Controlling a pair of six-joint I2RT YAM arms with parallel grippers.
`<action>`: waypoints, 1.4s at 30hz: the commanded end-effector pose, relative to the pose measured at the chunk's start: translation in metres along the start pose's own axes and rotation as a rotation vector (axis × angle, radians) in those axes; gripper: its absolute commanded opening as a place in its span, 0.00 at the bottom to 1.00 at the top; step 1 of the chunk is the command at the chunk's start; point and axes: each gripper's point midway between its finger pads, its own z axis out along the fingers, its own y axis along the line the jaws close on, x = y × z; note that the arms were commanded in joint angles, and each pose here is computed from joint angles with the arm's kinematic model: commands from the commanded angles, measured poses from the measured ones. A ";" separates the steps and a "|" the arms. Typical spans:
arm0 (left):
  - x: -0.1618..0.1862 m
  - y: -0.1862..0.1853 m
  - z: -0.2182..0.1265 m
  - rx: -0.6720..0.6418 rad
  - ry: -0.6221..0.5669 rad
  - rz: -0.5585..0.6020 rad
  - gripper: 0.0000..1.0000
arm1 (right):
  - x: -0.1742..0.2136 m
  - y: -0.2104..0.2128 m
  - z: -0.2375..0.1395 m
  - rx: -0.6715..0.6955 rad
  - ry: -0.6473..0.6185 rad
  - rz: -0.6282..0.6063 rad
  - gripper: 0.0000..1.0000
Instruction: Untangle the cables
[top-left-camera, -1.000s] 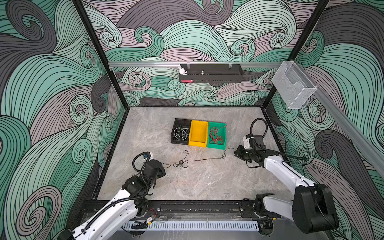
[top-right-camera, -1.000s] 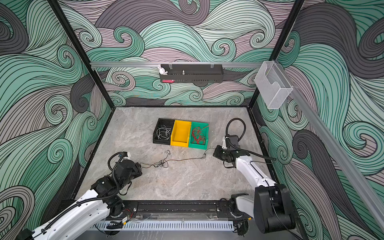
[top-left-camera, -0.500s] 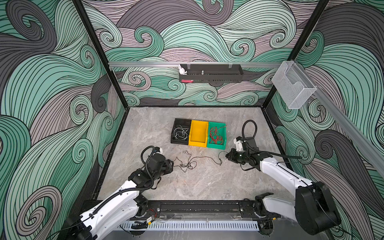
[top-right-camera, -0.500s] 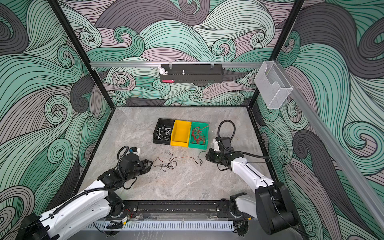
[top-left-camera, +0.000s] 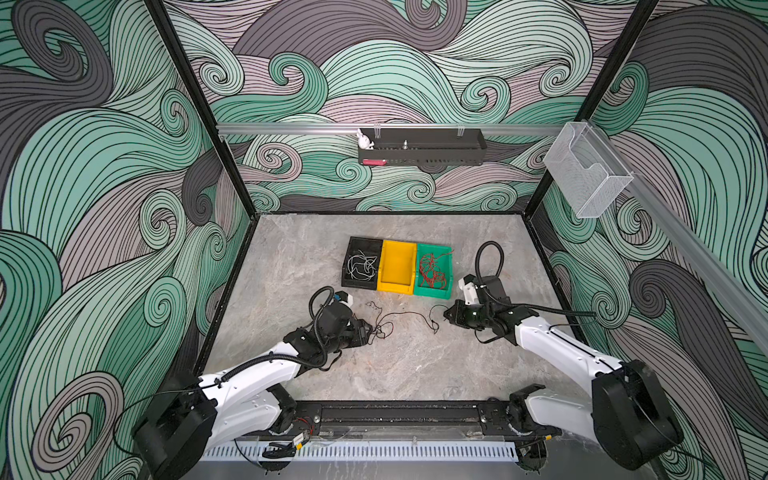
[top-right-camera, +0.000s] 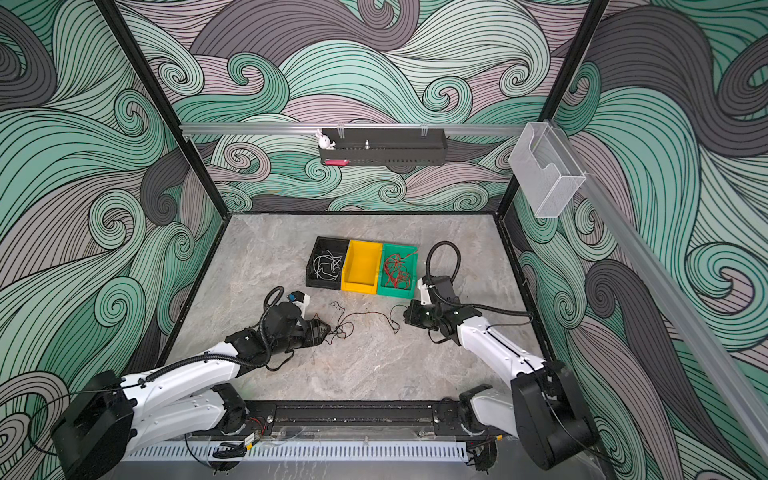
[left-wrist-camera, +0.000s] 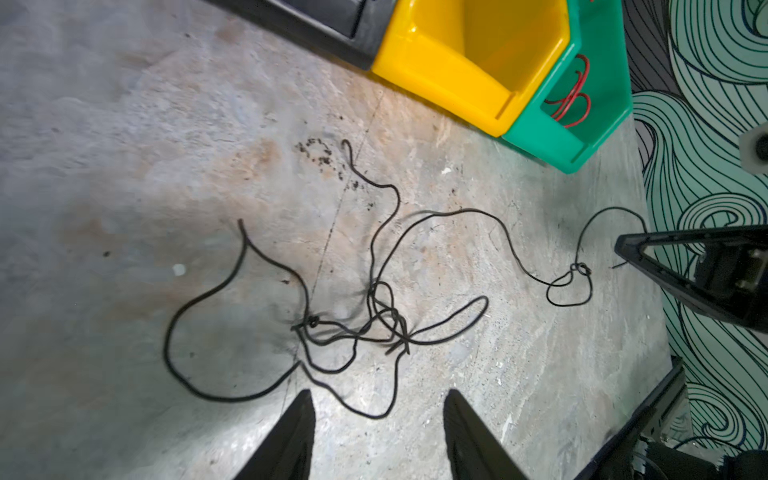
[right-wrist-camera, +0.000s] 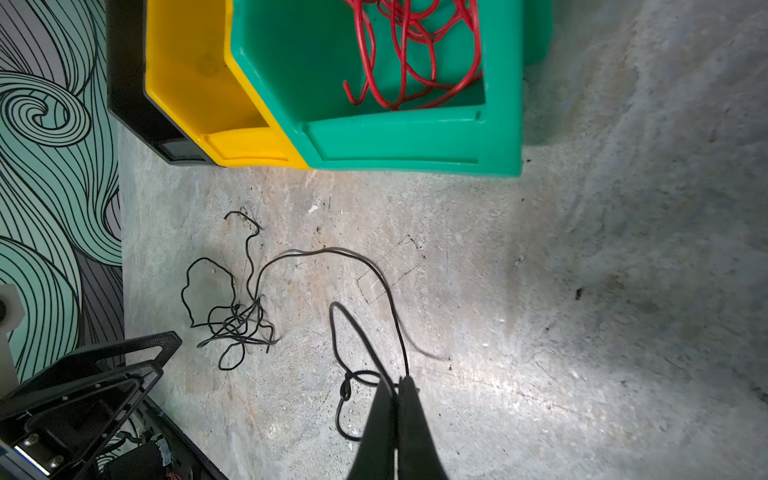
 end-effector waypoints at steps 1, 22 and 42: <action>-0.006 -0.015 0.007 0.029 -0.005 0.107 0.52 | 0.004 -0.002 0.004 0.003 0.005 0.007 0.02; 0.020 -0.023 0.043 0.093 0.090 0.208 0.41 | 0.006 -0.002 0.009 -0.002 0.006 0.004 0.02; 0.001 -0.048 0.014 0.098 0.044 0.201 0.41 | 0.007 -0.001 0.013 -0.009 0.013 -0.001 0.03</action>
